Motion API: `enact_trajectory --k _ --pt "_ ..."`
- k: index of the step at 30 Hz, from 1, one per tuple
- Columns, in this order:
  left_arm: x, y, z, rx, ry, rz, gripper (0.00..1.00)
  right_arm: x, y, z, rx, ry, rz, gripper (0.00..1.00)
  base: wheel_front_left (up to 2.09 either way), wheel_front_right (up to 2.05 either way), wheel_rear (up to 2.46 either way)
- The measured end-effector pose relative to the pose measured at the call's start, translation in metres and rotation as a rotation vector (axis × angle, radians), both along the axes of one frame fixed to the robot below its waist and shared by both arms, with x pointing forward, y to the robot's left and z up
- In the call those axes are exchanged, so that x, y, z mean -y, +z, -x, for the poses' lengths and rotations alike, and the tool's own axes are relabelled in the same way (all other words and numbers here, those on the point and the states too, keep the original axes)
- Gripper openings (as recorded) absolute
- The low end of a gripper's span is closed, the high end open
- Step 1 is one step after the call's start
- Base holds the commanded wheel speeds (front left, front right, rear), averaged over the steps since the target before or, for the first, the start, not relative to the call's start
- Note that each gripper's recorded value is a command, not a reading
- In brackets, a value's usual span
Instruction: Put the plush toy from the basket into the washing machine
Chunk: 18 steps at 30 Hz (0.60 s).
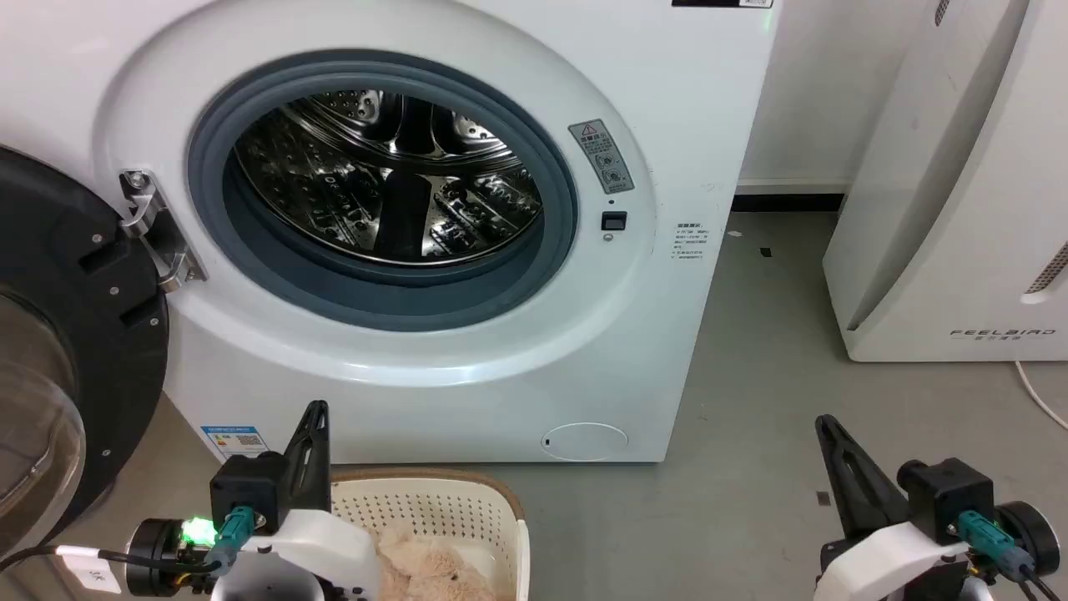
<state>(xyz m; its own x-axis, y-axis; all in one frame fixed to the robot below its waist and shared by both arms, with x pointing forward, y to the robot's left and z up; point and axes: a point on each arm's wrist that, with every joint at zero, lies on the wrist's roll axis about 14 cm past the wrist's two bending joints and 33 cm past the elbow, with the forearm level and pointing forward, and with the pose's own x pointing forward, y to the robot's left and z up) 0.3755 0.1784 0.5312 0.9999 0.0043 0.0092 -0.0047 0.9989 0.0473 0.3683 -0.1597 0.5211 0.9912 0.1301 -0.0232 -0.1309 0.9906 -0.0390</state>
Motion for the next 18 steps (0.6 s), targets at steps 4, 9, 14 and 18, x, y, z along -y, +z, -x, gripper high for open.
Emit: enact_trajectory --k 4,9,14,18 --pt "0.0 0.0 0.0 0.0 0.0 0.0 0.0 0.0 0.0 0.0 0.0 0.0 0.0 0.0 0.0 0.0 0.0" --pt "0.0 0.0 0.0 0.0 0.0 0.0 0.0 0.0001 0.0 0.0 0.0 0.0 0.0 0.0 0.0 0.0 0.0" --pt "0.0 0.0 0.0 0.0 0.0 0.0 0.0 0.0 0.0 0.0 0.0 0.0 0.0 0.0 0.0 0.0 0.0" --pt "0.0 0.0 0.0 0.0 0.0 0.0 0.0 0.0 0.0 0.0 0.0 0.0 0.0 0.0 0.0 0.0 0.0"
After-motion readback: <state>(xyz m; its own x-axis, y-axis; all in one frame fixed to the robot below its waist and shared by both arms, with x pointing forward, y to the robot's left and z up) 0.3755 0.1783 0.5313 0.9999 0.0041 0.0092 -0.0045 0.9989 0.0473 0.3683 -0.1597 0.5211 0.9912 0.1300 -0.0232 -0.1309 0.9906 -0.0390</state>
